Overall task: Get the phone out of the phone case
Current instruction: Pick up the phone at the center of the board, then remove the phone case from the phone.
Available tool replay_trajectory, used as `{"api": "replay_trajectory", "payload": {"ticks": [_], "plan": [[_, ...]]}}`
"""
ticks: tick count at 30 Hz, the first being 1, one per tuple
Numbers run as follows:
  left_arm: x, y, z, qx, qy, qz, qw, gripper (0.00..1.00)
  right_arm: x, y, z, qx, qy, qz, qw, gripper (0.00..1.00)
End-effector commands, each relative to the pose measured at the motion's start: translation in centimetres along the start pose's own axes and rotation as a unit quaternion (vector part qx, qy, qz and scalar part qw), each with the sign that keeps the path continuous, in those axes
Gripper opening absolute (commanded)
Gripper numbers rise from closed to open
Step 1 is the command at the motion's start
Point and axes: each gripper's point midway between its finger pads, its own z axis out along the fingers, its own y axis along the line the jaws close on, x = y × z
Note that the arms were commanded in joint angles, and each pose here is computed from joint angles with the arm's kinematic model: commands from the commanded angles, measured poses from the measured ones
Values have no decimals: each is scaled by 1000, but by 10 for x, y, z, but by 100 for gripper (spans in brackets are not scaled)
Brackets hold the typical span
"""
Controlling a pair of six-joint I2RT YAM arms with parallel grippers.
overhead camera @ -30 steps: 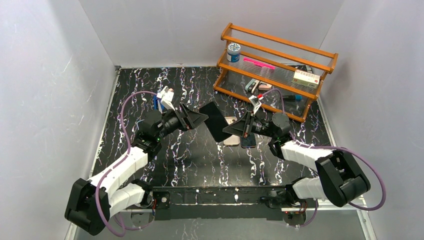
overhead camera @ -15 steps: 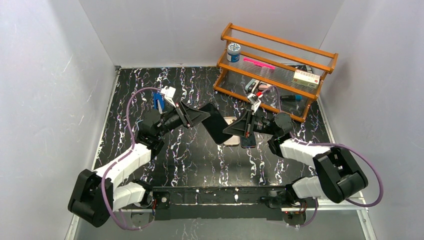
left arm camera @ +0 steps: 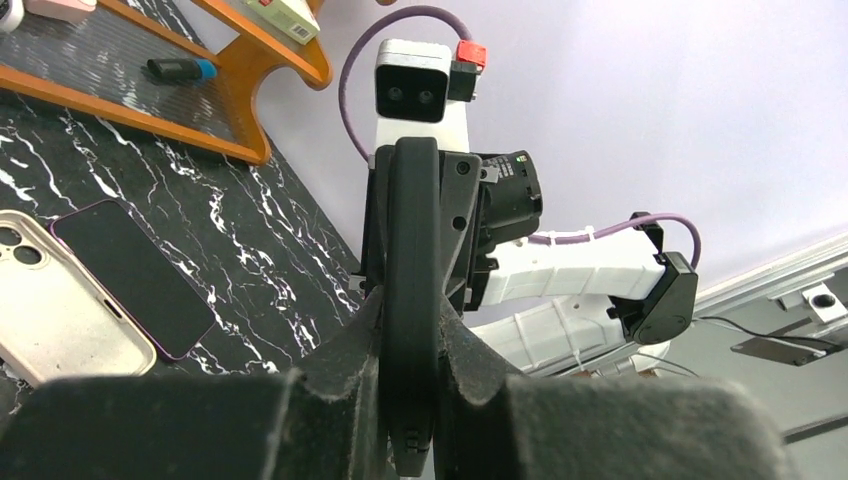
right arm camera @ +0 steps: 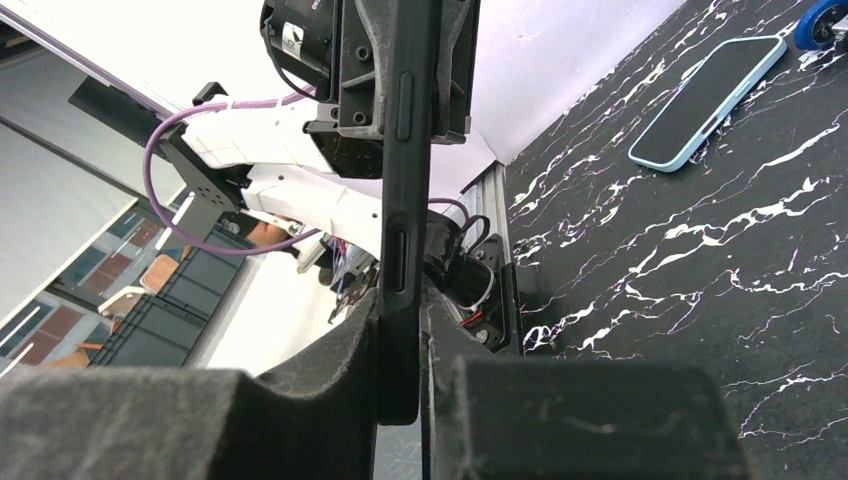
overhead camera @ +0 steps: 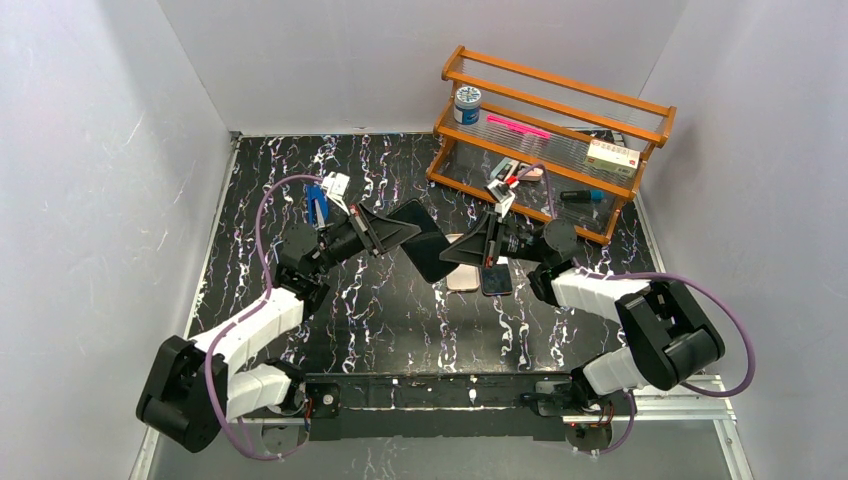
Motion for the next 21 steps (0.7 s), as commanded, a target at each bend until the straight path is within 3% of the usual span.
{"api": "replay_trajectory", "payload": {"ticks": [1, 7, 13, 21], "plan": [[-13, -7, -6, 0, -53, -3, 999, 0, -21, 23, 11, -30, -40, -69, 996, 29], [-40, -6, -19, -19, -149, -21, 988, 0, 0, 22, 18, -10, -61, -71, 996, 60], [-55, -15, -28, -6, -200, -39, 979, 0, 13, 23, 22, -5, -75, -76, 994, 62], [-59, -18, -35, 3, -224, -59, 973, 0, 15, 30, 31, -24, -77, -86, 993, 55]]}}
